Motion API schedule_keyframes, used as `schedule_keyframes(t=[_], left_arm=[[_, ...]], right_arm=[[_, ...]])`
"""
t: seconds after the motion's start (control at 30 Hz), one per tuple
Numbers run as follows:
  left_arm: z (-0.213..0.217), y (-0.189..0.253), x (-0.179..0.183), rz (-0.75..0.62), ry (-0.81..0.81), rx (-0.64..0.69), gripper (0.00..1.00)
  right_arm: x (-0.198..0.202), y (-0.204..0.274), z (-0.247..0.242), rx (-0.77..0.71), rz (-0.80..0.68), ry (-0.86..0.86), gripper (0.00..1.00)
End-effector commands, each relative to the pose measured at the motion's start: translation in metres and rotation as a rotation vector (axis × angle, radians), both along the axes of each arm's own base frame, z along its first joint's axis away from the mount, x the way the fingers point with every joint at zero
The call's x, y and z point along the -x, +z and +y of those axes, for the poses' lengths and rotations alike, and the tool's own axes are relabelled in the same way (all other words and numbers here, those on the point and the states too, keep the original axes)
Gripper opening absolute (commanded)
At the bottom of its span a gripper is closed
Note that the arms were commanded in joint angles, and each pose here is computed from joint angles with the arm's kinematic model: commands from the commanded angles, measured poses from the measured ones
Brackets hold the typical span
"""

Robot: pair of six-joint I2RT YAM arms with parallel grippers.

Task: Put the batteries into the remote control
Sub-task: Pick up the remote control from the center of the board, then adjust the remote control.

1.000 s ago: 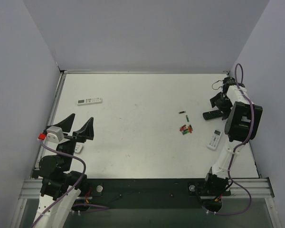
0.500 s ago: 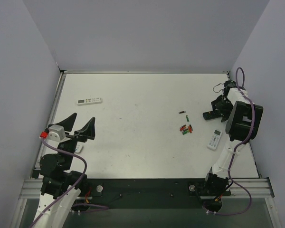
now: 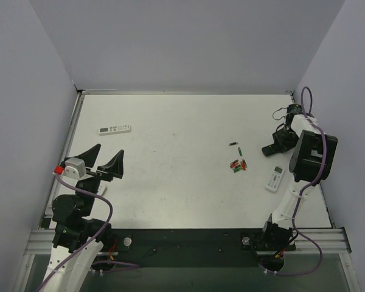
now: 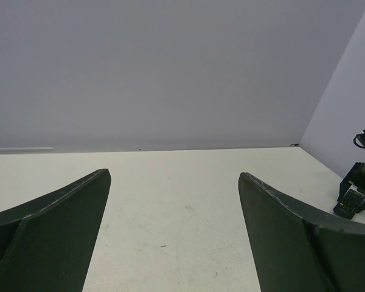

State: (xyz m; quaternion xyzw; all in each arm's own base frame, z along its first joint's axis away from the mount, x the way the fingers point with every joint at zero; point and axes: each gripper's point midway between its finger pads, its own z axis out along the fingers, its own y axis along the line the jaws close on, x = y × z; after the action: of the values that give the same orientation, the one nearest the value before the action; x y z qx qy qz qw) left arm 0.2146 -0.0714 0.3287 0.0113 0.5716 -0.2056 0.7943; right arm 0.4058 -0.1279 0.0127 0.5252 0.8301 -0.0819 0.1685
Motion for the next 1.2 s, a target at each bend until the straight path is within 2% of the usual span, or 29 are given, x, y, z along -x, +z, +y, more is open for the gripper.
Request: schedule_keyframes(t=[0.0, 0.07, 0.2, 0.4, 0.53, 0.67, 0.83, 1.03, 1.13, 1.17], left_arm=[[-0.001, 0.014, 0.002, -0.055, -0.011, 0.004, 0.97], [-0.001, 0.012, 0.001, -0.049, -0.008, 0.003, 0.97], [-0.007, 0.012, 0.0, -0.049, -0.039, -0.01, 0.98], [-0.023, 0.007, 0.0, -0.043, -0.114, -0.048, 0.97], [-0.031, 0.002, -0.004, -0.009, -0.153, -0.067, 0.97], [-0.039, -0.003, -0.007, 0.035, -0.181, -0.083, 0.97], [-0.058, -0.005, -0.011, 0.073, -0.282, -0.076, 0.98], [-0.099, -0.002, -0.003, 0.102, -0.541, -0.006, 0.97], [-0.112, 0.002, 0.001, 0.107, -0.647, 0.078, 0.97], [-0.115, 0.015, 0.005, 0.069, -0.683, 0.127, 0.97]], right_arm=[[-0.001, 0.033, 0.009, 0.048, -0.055, 0.07, 0.18], [-0.006, 0.051, 0.017, 0.059, -0.105, 0.113, 0.11], [-0.019, 0.086, 0.045, 0.107, -0.211, 0.239, 0.05], [-0.031, 0.136, 0.14, 0.092, -0.42, 0.533, 0.02], [-0.017, 0.167, 0.214, 0.015, -0.594, 0.729, 0.0], [0.023, 0.171, 0.297, -0.079, -0.691, 0.986, 0.0], [0.071, 0.202, 0.363, -0.234, -0.884, 1.253, 0.0], [0.134, 0.224, 0.411, -0.407, -1.075, 1.503, 0.0], [0.162, 0.236, 0.427, -0.5, -1.159, 1.601, 0.0], [0.171, 0.244, 0.432, -0.543, -1.197, 1.633, 0.0]])
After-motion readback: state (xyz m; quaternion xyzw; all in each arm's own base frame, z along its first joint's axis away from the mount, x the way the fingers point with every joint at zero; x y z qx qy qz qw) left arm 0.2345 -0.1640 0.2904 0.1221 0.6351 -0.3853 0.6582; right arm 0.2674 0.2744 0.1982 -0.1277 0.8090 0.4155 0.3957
